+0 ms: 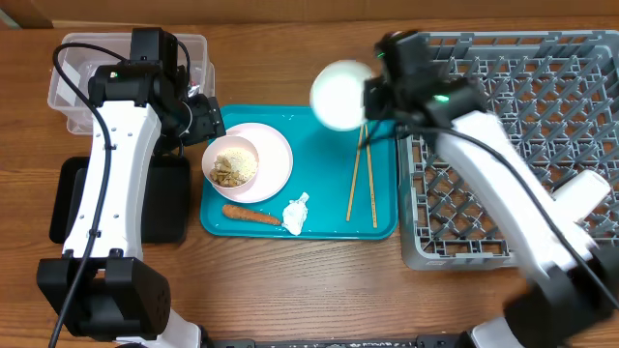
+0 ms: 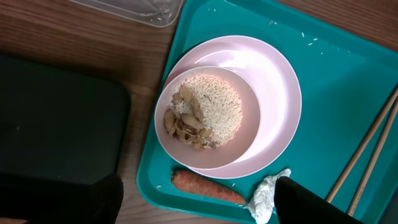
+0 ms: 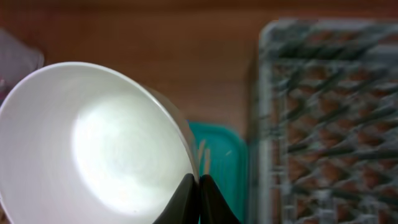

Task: Sort waste into correct bins and load items into the dishwasher
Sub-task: 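Lift the white bowl and carry it into the dish rack, then set the bowl in the rack's far right and release, then move the right gripper down onto the wooden chopsticks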

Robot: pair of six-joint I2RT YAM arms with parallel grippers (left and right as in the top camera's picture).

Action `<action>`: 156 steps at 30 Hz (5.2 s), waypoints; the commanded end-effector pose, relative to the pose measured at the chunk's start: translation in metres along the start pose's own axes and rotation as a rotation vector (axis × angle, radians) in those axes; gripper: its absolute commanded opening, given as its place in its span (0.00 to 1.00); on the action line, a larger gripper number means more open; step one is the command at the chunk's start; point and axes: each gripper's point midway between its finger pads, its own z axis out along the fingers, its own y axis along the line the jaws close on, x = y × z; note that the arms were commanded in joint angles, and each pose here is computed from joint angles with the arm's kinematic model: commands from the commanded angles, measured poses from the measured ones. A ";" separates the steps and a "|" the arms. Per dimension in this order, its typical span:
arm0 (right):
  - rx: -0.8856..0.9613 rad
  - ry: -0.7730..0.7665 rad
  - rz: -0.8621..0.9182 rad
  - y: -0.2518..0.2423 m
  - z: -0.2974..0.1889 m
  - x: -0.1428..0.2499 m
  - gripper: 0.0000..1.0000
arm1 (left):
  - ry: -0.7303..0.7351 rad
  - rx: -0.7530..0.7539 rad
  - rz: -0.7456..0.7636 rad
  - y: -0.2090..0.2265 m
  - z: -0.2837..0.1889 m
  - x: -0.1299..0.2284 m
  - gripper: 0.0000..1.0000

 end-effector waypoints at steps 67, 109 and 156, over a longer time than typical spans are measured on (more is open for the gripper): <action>1.718 0.193 0.129 -0.403 -0.093 0.046 0.04 | -0.023 0.002 0.005 -0.002 -0.008 -0.003 0.84; 1.315 0.349 0.144 -0.376 -0.029 0.076 0.13 | -0.018 0.001 0.005 -0.001 -0.008 -0.001 0.85; -0.266 0.143 0.094 -0.051 -0.047 0.016 0.74 | -0.011 -0.001 0.008 -0.002 -0.008 0.001 0.91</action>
